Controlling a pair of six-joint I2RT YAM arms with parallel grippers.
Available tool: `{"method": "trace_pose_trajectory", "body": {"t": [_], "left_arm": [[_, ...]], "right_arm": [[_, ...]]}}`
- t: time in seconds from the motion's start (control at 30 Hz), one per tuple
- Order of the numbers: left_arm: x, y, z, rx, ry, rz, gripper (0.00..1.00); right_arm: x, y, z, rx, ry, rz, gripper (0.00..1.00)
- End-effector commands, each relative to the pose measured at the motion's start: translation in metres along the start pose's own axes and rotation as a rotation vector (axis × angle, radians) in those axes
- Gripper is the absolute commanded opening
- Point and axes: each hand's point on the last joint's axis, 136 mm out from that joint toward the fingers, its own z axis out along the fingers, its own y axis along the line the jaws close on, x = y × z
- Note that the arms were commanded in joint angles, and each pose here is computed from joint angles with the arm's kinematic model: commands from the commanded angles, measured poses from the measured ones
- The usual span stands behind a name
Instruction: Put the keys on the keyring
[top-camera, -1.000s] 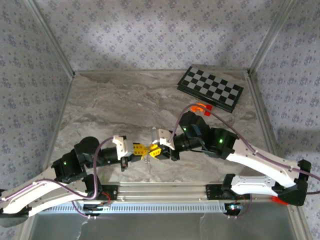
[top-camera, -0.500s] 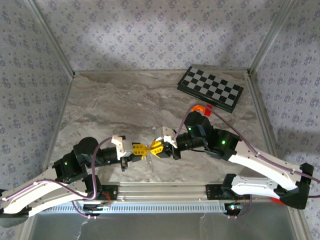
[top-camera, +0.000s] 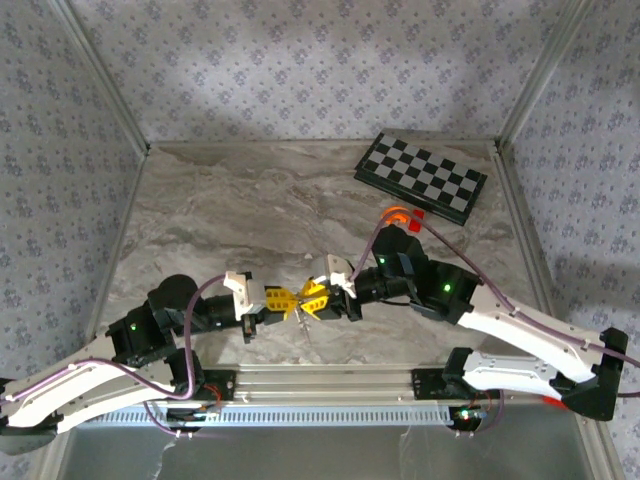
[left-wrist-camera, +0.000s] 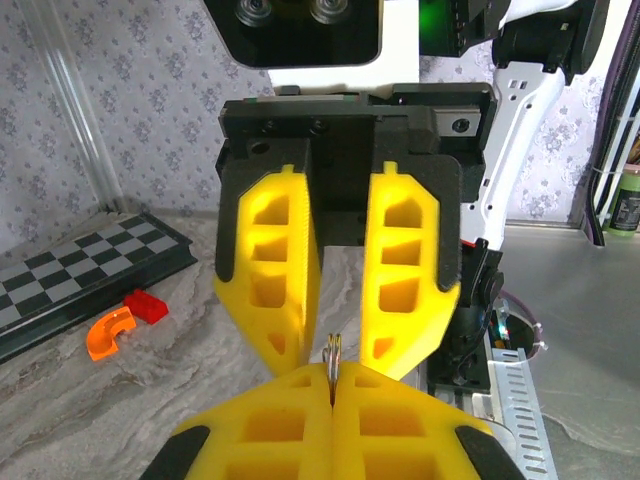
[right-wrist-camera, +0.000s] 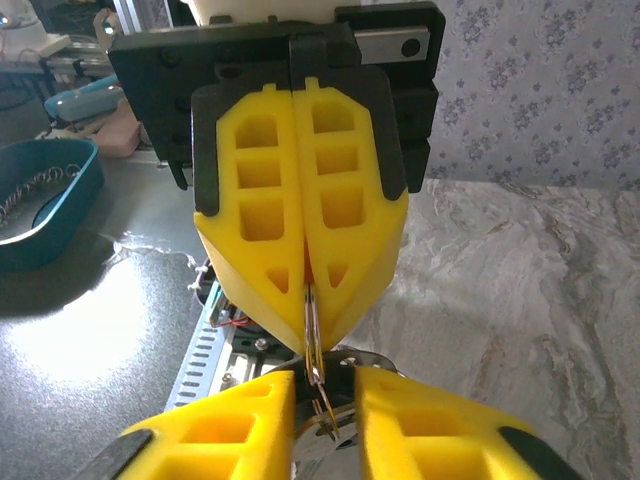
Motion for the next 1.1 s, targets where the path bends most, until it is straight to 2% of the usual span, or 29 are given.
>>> {"method": "trace_pose_trajectory", "body": {"t": [0.0,0.2,0.43,0.57,0.7,0.8,0.93,1.07], "left_arm": [[-0.011,-0.004,0.001,0.022,-0.048,0.005,0.0],[-0.011,-0.004,0.002,0.027,-0.046,0.004,0.0],[-0.009,-0.002,0.003,0.016,-0.034,0.002,0.0],[0.002,0.011,0.006,-0.052,0.042,0.004,0.0],[0.017,0.016,0.01,-0.075,0.143,0.004,0.13],[0.022,0.018,0.009,-0.082,0.185,0.008,0.19],[0.023,0.019,0.008,-0.088,0.213,0.021,0.2],[0.024,0.02,0.008,-0.088,0.244,0.036,0.15]], "right_arm": [[-0.005,0.002,-0.004,-0.003,-0.031,-0.012,0.21],[-0.006,-0.001,-0.004,0.017,-0.045,-0.018,0.19],[-0.003,-0.002,-0.004,0.021,-0.032,-0.016,0.0],[0.001,-0.006,-0.004,0.028,0.026,0.003,0.0],[0.012,-0.008,-0.002,0.046,0.106,-0.001,0.0],[0.016,-0.011,-0.003,0.073,0.143,-0.007,0.0],[0.021,-0.01,-0.002,0.079,0.187,-0.026,0.0],[0.022,-0.008,0.001,0.065,0.198,-0.029,0.0]]}}
